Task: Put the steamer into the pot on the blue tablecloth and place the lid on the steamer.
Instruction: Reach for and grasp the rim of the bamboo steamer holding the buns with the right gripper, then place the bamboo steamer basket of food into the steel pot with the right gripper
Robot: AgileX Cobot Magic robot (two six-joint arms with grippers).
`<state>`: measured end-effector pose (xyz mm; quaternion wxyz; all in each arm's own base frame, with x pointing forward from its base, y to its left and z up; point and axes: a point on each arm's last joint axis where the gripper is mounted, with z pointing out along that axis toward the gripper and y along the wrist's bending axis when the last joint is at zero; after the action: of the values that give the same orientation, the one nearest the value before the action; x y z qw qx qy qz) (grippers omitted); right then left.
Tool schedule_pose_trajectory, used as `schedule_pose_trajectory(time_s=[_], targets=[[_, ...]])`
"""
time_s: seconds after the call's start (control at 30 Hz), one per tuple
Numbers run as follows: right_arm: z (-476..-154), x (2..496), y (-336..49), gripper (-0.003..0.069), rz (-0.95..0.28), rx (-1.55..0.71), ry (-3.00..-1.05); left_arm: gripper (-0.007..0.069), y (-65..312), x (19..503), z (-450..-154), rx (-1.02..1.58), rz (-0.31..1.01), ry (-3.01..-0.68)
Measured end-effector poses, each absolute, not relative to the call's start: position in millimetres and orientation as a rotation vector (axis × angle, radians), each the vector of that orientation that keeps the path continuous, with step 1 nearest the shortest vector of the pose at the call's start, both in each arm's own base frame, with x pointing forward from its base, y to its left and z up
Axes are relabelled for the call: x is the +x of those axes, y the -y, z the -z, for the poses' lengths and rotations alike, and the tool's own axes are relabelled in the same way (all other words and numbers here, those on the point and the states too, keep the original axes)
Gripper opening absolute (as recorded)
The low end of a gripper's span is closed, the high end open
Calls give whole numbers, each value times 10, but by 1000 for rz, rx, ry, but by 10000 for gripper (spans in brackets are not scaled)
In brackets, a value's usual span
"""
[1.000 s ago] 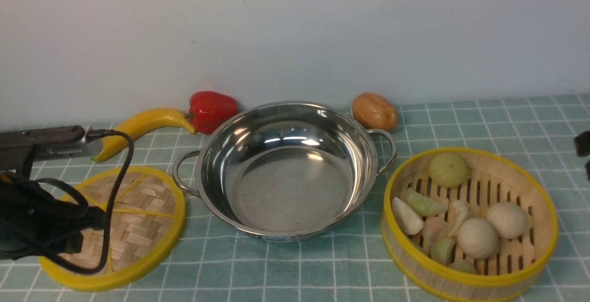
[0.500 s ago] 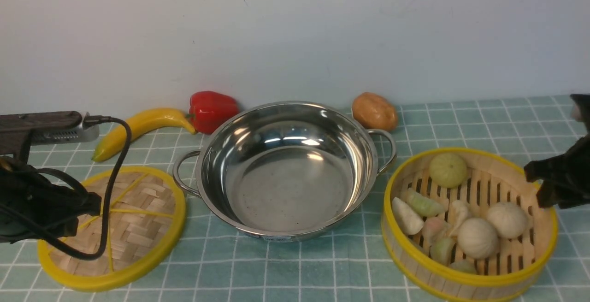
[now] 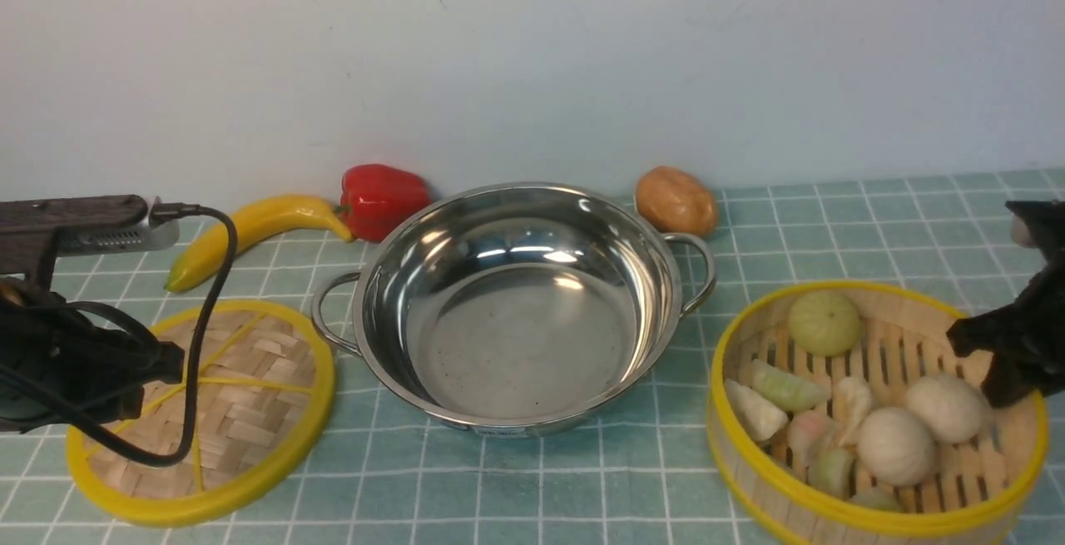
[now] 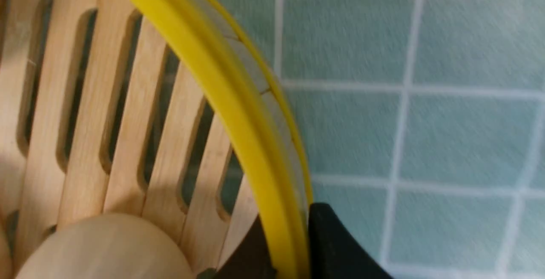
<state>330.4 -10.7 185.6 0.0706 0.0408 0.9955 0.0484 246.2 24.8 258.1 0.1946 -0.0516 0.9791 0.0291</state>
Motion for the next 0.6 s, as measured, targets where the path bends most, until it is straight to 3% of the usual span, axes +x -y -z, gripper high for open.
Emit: schedule_pose_trajectory(time_s=[0.23, 0.27, 0.37, 0.43, 0.6], targets=[[-2816, 3367, 60, 85, -181, 102, -2886, 241, -257, 2468, -2585, -133, -97, -2737], [-2840, 3375, 59, 85, -184, 102, -2880, 241, -257, 2468, -2585, -133, -98, -2737], [-3203, 3577, -244, 80, -229, 7, -2763, 240, -280, 2479, -2592, -111, -137, -2723], [-3365, 3758, -681, 78, -274, -103, -2697, 240, -339, 2482, -2599, -145, -181, -2708], [-3262, 4098, -1487, 65, -337, -267, -2663, 240, -511, 2461, -2606, -285, -221, -2686]])
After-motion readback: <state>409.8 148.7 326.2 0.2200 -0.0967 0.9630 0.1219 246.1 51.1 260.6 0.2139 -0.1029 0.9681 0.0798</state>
